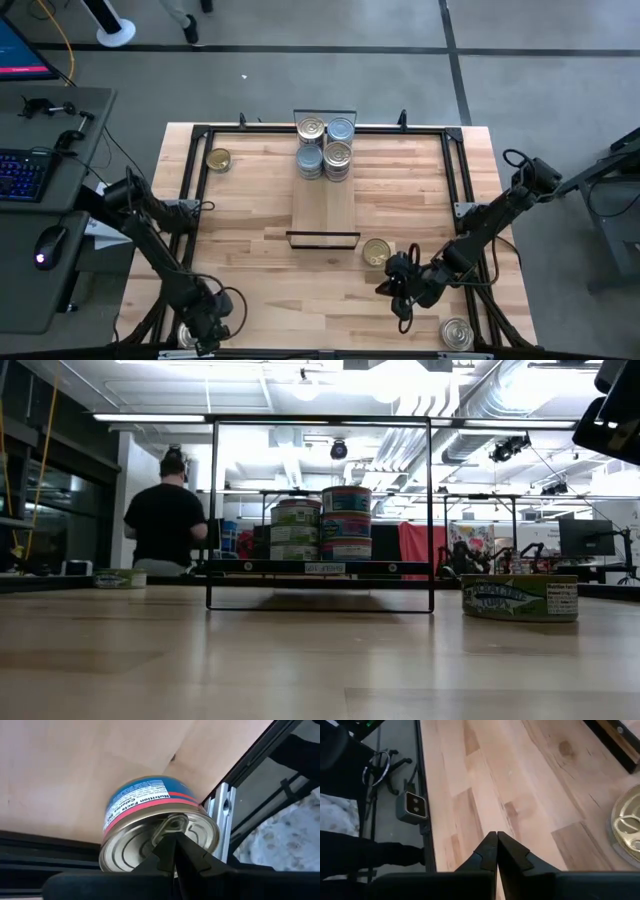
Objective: Stack canned seafood by type on shelf
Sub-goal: Move the pink and blue tuna can to the bottom middle of the table
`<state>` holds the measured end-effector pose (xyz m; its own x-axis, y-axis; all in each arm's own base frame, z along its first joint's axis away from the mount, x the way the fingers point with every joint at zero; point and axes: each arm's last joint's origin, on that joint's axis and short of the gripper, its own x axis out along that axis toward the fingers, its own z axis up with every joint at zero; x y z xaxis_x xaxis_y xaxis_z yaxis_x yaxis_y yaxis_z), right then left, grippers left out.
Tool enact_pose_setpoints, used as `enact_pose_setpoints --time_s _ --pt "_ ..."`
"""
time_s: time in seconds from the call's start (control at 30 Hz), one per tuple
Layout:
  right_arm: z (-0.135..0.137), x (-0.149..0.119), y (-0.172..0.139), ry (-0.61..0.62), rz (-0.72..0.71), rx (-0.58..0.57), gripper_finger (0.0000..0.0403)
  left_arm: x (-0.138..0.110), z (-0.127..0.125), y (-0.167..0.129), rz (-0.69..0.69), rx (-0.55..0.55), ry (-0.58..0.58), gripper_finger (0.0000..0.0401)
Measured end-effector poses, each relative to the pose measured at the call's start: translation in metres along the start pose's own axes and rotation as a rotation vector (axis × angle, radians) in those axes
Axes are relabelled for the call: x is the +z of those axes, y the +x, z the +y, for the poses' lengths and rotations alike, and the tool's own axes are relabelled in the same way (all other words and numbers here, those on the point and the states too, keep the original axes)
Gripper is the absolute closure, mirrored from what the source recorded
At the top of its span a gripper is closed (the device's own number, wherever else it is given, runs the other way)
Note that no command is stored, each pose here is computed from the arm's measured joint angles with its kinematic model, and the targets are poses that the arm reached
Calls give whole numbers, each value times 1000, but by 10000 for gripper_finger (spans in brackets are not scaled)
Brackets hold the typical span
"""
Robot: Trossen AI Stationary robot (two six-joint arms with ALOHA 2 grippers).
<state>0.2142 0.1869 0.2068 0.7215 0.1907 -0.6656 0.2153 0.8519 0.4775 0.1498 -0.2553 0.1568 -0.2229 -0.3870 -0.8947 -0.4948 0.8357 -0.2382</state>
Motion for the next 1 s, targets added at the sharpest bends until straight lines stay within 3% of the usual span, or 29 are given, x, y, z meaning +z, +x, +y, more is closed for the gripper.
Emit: enact_pose_setpoints --time_s 0.13,0.5,0.6,0.7,0.8,0.87,1.0 --pt "2 1 0 -1 -4 17 402 22 -1 -6 -99 -27 16 401" --pt "6 2 0 -9 5 78 402 132 -3 -56 -807 -173 149 401" --pt "9 4 -1 1 -13 106 402 160 -2 -68 -882 -210 184 401" --pt "12 5 -1 -16 -34 136 403 184 -9 -71 -860 -209 247 401" --pt "18 6 -3 -23 -72 172 403 191 -30 -78 -830 -215 403 401" --pt "22 5 -3 -14 -115 180 403 187 -41 -86 -826 -164 505 401" --pt "29 -2 10 -39 -167 210 403 164 -42 -111 -916 -8 552 401"
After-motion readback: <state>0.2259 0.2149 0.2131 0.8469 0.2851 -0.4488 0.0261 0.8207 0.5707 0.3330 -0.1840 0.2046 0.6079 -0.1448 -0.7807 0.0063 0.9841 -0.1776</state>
